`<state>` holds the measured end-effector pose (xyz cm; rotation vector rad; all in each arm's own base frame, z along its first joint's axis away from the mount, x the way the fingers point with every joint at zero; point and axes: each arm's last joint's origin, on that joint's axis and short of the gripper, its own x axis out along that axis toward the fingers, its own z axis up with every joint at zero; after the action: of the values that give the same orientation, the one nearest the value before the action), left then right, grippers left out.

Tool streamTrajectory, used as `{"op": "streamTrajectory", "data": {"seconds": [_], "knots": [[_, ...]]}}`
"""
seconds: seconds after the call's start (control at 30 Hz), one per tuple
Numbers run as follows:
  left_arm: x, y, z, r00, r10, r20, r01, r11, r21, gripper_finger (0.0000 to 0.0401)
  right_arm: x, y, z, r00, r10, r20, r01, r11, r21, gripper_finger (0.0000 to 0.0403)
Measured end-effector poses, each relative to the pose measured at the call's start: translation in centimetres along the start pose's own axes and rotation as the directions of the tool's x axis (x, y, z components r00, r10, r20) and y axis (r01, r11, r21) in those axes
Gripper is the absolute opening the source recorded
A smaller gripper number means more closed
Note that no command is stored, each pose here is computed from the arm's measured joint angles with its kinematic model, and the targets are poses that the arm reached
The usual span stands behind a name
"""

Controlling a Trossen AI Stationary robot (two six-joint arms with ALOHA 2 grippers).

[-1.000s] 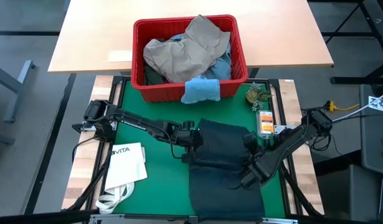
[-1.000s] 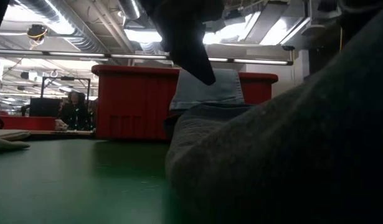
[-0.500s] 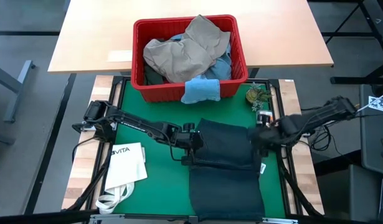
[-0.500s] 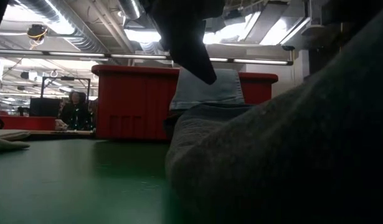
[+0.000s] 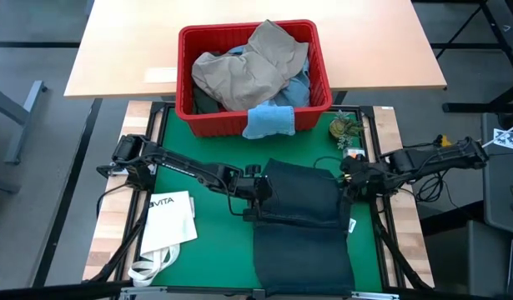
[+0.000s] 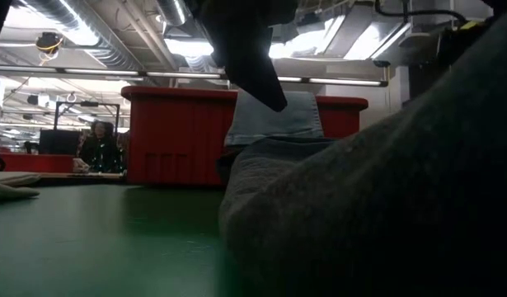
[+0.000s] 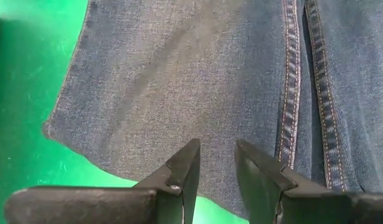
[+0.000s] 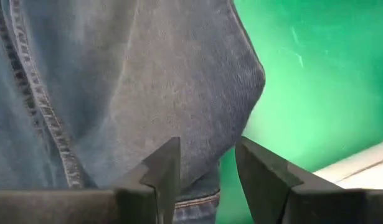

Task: Fold Laundry from Bin
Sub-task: Fold the dark blue pants

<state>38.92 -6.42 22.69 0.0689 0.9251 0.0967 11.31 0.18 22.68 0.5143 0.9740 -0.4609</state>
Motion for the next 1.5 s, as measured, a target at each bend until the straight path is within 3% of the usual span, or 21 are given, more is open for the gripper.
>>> {"op": "streamTrajectory", "data": {"seconds": [0.17, 0.43, 0.5, 0.63, 0.7, 0.83, 1.03, 1.33, 1.5], "knots": [[0.0, 0.0, 0.1, 1.000, -0.002, 0.014, 0.002, 1.000, -0.003, 0.0096, 1.0, -0.4, -0.7, 0.999, -0.026, -0.032, 0.027, 0.999, 0.025, 0.0154], [0.0, 0.0, 0.2, 1.000, -0.002, 0.016, 0.002, 1.000, -0.003, 0.0096, 2.7, -0.1, -0.8, 1.000, 0.013, 0.021, -0.014, 1.000, 0.025, 0.0147], [0.0, 0.0, 0.2, 1.000, -0.002, 0.016, 0.002, 1.000, -0.003, 0.0096, 2.8, -0.2, -0.9, 1.000, 0.001, 0.010, -0.001, 1.000, 0.021, 0.0126], [0.0, 0.0, 0.2, 1.000, -0.003, 0.020, 0.003, 1.000, -0.004, 0.0096, 2.8, -0.1, -0.8, 1.000, 0.008, 0.021, -0.008, 1.000, 0.000, 0.0036], [0.0, 0.0, 0.2, 1.000, -0.003, 0.021, 0.003, 1.000, -0.004, 0.0096, 2.6, -0.2, -0.8, 0.999, 0.016, 0.030, -0.016, 1.000, -0.001, 0.0012], [0.0, 0.0, 0.2, 1.000, -0.003, 0.021, 0.003, 1.000, -0.004, 0.0096, 1.5, 0.1, -0.4, 0.997, 0.067, 0.034, -0.067, 0.998, 0.006, 0.0025], [0.0, 0.0, 0.2, 1.000, -0.003, 0.022, 0.003, 1.000, -0.005, 0.0096, -2.0, 0.4, 0.9, 0.992, 0.100, 0.074, -0.099, 0.995, -0.019, 0.0008], [0.0, 0.0, 0.2, 1.000, -0.003, 0.022, 0.003, 1.000, -0.007, 0.0096, -2.8, -0.5, -0.5, 0.989, 0.032, -0.141, -0.030, 0.999, 0.015, 0.0007], [0.1, -0.1, 0.5, 0.999, -0.006, 0.047, 0.007, 1.000, -0.013, 0.0096, -2.8, -0.4, -0.4, 0.986, 0.055, -0.157, -0.056, 0.998, -0.002, 0.0003]]}}
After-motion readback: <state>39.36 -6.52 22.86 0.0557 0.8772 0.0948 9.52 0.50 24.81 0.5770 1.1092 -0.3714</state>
